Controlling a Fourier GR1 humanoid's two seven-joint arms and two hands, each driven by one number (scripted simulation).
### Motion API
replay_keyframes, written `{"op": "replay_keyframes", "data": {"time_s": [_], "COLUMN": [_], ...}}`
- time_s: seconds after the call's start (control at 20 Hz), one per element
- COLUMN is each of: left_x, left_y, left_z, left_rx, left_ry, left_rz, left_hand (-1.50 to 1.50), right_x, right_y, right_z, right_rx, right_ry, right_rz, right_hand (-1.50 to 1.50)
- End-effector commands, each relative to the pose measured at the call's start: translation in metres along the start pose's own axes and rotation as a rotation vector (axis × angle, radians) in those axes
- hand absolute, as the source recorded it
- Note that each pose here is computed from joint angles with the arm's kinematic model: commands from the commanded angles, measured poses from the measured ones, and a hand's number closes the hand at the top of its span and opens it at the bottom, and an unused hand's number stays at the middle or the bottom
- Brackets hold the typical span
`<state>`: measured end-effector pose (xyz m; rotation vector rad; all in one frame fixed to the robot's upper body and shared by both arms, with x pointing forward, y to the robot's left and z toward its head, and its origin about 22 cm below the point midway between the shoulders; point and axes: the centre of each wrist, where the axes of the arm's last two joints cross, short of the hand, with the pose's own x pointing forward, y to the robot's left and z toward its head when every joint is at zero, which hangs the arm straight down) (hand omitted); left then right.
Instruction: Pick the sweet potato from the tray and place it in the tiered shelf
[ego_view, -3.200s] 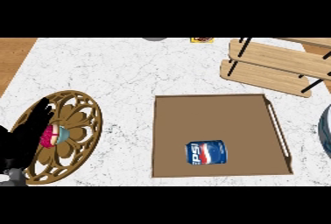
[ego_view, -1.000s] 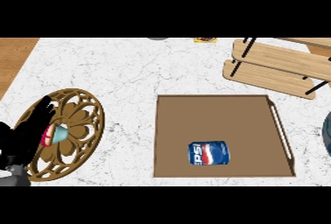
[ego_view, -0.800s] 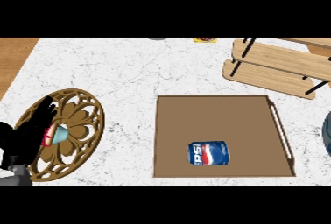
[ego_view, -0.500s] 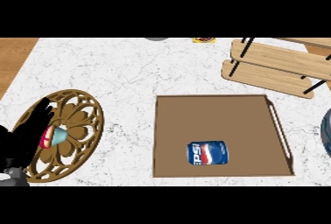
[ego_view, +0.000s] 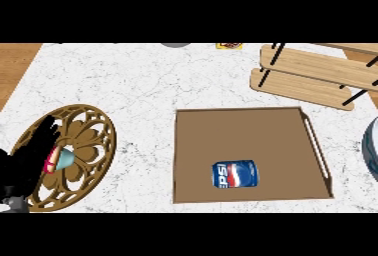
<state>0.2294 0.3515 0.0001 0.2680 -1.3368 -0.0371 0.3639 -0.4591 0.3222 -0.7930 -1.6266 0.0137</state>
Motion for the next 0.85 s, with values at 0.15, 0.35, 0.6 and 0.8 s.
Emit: {"op": "replay_keyframes", "data": {"time_s": [0.15, 0.35, 0.6, 0.8], "left_x": [-0.007, 0.010, -0.021, 0.001], "left_y": [0.005, 0.009, 0.007, 0.014], "left_z": [0.012, 0.000, 0.019, 0.003], "left_rx": [0.020, 0.021, 0.043, 0.031], "left_ry": [0.026, 0.010, 0.018, 0.023], "left_rz": [0.014, 0.010, 0.001, 0.030], "left_hand": [0.00, 0.00, 0.00, 0.00], "right_x": [0.016, 0.013, -0.005, -0.011], "right_y": [-0.108, -0.174, -0.254, -0.293], "right_z": [0.034, 0.066, 0.111, 0.141], "right_rx": [-0.089, -0.134, -0.092, -0.082], "right_ry": [0.018, 0.047, 0.093, 0.069], "right_rz": [-0.033, -0.027, 0.017, 0.016], "right_hand": [-1.50, -1.50, -1.50, -1.50]}}
